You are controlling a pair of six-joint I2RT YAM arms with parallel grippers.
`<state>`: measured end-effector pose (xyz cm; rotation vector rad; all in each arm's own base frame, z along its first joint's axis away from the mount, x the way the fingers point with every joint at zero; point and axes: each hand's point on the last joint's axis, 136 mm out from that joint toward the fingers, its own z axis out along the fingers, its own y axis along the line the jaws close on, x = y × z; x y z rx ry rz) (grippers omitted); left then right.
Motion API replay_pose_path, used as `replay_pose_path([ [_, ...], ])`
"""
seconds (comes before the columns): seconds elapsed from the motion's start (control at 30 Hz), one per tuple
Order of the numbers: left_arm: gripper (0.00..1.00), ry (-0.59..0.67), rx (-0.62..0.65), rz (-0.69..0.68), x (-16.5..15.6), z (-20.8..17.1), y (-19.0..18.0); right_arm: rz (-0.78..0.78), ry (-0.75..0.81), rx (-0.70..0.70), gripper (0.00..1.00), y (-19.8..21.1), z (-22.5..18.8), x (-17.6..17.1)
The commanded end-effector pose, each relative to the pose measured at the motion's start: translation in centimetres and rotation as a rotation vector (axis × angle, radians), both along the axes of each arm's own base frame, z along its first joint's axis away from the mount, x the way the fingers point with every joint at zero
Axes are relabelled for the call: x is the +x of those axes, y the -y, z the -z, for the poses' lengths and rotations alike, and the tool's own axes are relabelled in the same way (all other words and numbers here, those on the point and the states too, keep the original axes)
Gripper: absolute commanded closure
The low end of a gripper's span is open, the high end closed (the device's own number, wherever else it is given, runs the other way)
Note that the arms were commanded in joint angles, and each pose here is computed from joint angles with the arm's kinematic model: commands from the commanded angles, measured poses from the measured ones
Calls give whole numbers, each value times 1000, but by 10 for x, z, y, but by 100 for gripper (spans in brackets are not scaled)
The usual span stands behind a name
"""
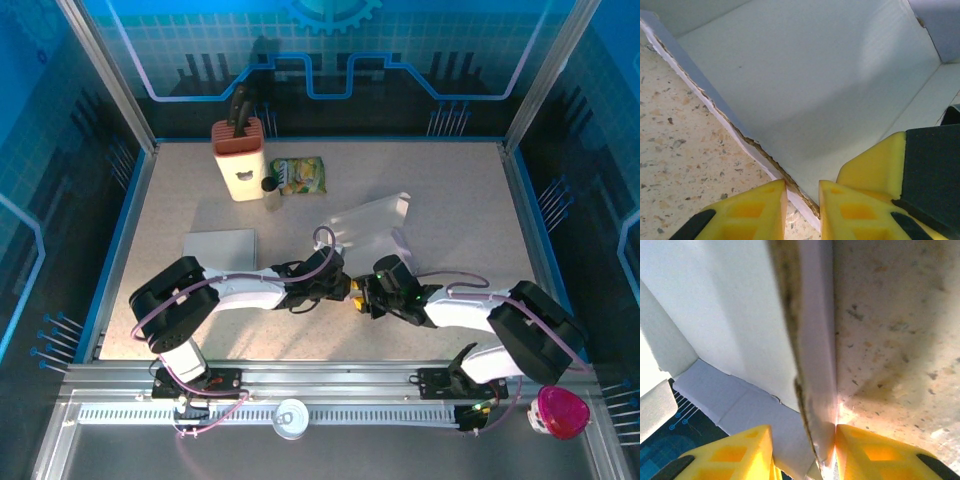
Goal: Fold the paper box
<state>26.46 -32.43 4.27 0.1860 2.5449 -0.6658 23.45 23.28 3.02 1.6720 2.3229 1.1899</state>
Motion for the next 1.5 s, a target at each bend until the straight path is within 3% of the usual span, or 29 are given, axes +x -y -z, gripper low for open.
replay_pose_path([
  [0.0,77,-2,-10,36,-8,-3,-2,119,-20,91,60,-2,-16,6],
  [0.23,76,8,36,9,-5,-5,-23,-34,23,-62,39,16,-27,-14],
  [0.3,74,13,56,7,-4,-7,-29,-127,76,-179,33,31,-36,-21],
  [0.43,73,24,86,-14,3,-10,-43,-292,204,-403,30,64,-57,-26],
  [0.67,72,31,143,-59,21,-14,-73,-387,516,-627,35,120,-112,-3],
  [0.8,63,84,117,-61,22,-42,-76,-491,610,-816,40,147,-144,21],
  [0.93,49,140,85,-84,20,-78,-87,-607,634,-914,37,156,-161,54],
  [1.1,41,138,90,-82,33,-103,-101,-742,569,-974,35,157,-163,91],
  [1.47,40,68,155,45,71,-108,-77,-972,518,-1010,51,145,-151,137],
])
